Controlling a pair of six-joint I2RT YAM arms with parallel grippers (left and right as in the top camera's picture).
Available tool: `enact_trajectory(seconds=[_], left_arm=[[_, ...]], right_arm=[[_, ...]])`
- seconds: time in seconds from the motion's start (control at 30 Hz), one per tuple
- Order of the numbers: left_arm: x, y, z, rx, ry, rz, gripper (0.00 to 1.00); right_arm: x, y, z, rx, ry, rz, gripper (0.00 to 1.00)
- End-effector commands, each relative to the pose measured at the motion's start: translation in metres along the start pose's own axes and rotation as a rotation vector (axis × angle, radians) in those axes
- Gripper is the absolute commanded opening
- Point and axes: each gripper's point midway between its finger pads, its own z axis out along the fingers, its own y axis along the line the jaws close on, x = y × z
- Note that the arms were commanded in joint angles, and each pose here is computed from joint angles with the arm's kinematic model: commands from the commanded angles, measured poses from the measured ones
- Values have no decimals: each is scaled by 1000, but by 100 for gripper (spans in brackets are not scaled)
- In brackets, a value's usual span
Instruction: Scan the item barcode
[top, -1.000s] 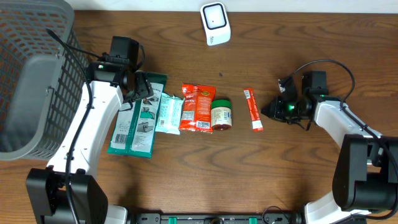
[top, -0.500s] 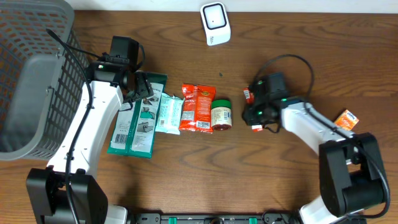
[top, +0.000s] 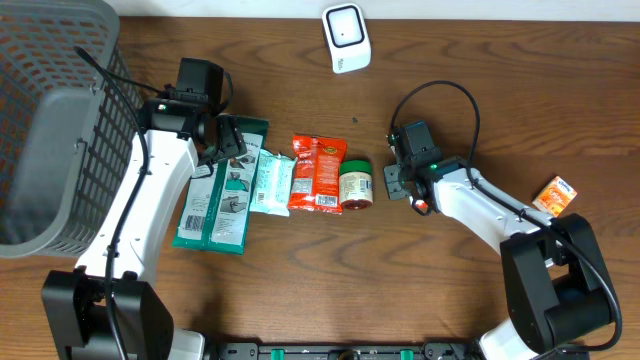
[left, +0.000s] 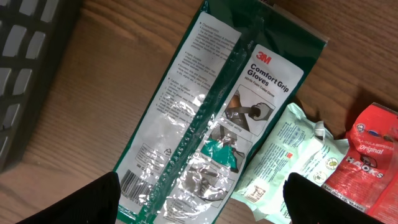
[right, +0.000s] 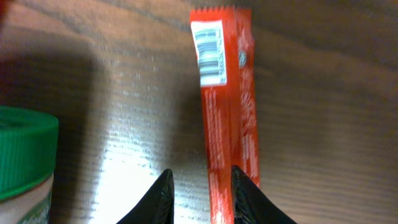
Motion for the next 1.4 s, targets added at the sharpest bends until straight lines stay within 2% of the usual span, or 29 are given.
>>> enact_trajectory(seconds=[0.0, 0.1, 0.67, 0.7, 0.77, 0.8, 0.83, 0.9, 0.93, 1.0, 1.1, 1.37], left_arm=[[1, 2, 1, -9, 4, 7, 84], [1, 2, 1, -9, 4, 7, 84], [1, 2, 1, -9, 4, 7, 84], [1, 2, 1, -9, 4, 7, 84], [1, 2, 1, -9, 4, 7, 84], [1, 2, 1, -9, 4, 7, 84], [1, 2, 1, -9, 4, 7, 84], [1, 2, 1, -9, 4, 7, 84], [1, 2, 1, -9, 4, 7, 84], [1, 2, 1, -9, 4, 7, 84], [1, 2, 1, -9, 4, 7, 84], [1, 2, 1, -9, 4, 7, 84]], right_arm=[[-16, -5, -4, 42, -41, -33, 24], [-15, -6, -4, 48, -39, -41, 20], [16, -3, 38, 41, 81, -68, 22], [16, -3, 38, 42, 83, -68, 21], [13, -3, 33, 40, 73, -65, 6], [10, -4, 30, 40, 64, -53, 5], [7, -5, 26, 40, 51, -37, 6], [0, -10, 18, 42, 28, -24, 24], [-3, -12, 15, 43, 19, -18, 29], [-6, -12, 11, 22, 7, -7, 31], [-4, -6, 10, -19, 18, -4, 27], [20, -6, 13, -21, 99, -5, 33]])
